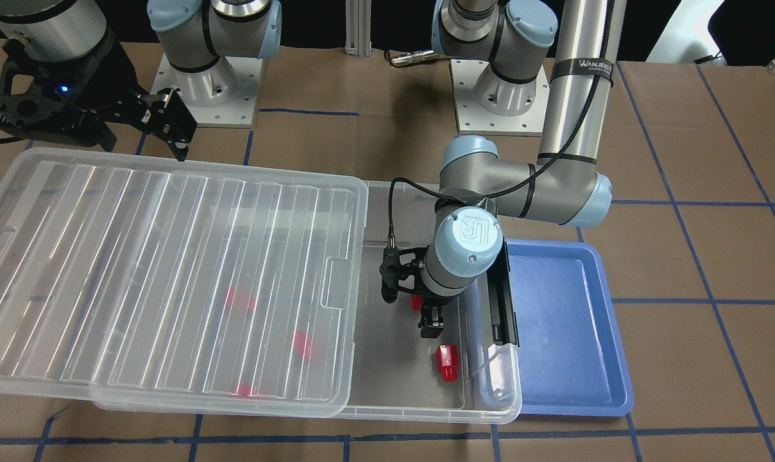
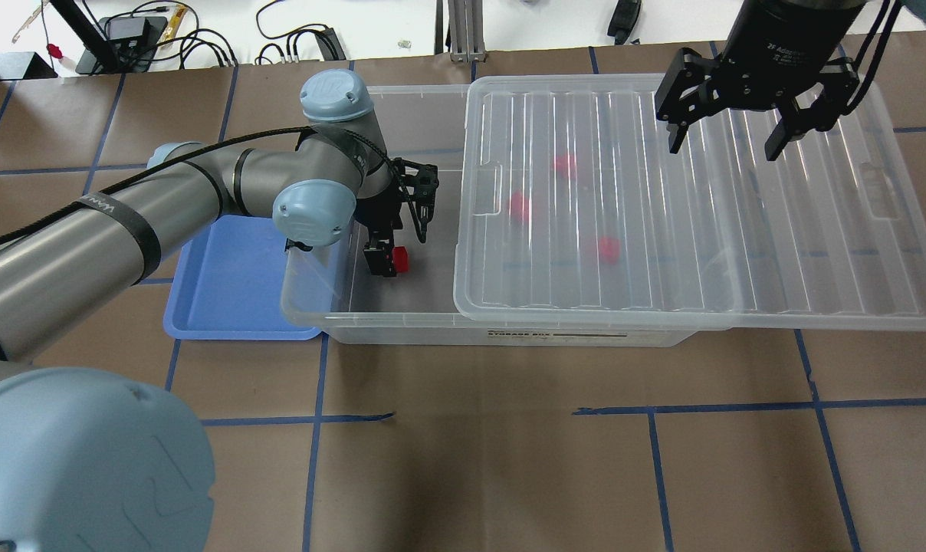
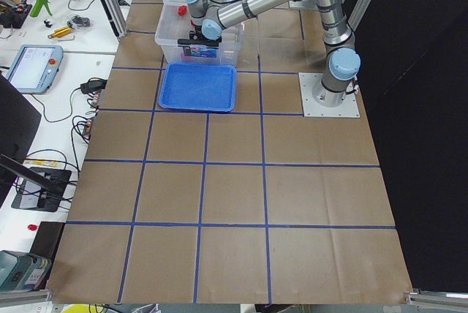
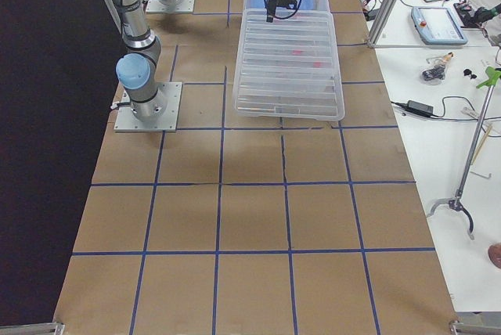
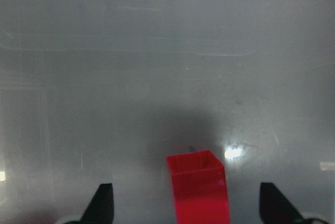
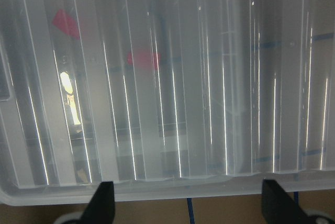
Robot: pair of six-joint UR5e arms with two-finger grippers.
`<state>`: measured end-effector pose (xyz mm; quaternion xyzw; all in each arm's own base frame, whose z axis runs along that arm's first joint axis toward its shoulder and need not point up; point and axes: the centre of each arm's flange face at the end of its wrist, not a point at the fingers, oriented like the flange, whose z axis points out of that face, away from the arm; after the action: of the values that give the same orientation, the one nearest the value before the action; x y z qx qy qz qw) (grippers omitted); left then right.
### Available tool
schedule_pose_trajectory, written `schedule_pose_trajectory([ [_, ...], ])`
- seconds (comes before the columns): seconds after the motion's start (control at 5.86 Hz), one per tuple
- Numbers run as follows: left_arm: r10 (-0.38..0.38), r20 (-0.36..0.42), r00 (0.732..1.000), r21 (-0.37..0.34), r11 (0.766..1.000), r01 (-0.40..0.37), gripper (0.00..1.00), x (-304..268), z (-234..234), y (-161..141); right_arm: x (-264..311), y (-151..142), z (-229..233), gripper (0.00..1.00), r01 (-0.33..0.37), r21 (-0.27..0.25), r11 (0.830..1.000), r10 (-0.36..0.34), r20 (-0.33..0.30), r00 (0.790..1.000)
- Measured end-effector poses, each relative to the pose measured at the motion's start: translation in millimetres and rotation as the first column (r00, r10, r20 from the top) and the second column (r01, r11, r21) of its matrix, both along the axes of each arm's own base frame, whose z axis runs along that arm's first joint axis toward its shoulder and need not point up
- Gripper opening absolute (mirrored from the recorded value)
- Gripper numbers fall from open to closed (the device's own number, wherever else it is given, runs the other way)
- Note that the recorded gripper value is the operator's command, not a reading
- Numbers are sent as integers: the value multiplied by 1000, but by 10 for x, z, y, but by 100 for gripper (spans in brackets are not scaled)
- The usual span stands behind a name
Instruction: Place red block in blue tray from box
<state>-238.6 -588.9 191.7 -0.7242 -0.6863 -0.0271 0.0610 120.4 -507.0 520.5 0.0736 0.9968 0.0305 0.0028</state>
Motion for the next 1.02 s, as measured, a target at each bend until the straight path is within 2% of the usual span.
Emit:
schedule_pose_trajectory([
  [0.17, -2, 1, 1000, 4, 1000, 2, 26, -13, -30, 4, 0, -1, -2, 100, 0, 0, 1000, 0, 0, 1000],
  [0.34, -4, 3, 1000, 5, 1000, 4, 16, -27, -35, 12, 0, -4, -6, 100, -1, 1, 1000, 1, 0, 1000],
  [0.68, -4, 4, 1000, -11, 1000, 4, 10, -42, 94, 19, 1, -5, -8, 100, -1, 1, 1000, 1, 1, 1000],
  [0.85, 14, 2, 1000, -34, 999, -14, 10, -42, 344, 30, 1, -5, -8, 100, -1, 1, 1000, 1, 1, 1000],
  [1.02, 64, -1, 998, -59, 996, -64, 10, -14, 694, 72, 1, -5, -8, 100, -1, 2, 1000, 1, 1, 1000],
])
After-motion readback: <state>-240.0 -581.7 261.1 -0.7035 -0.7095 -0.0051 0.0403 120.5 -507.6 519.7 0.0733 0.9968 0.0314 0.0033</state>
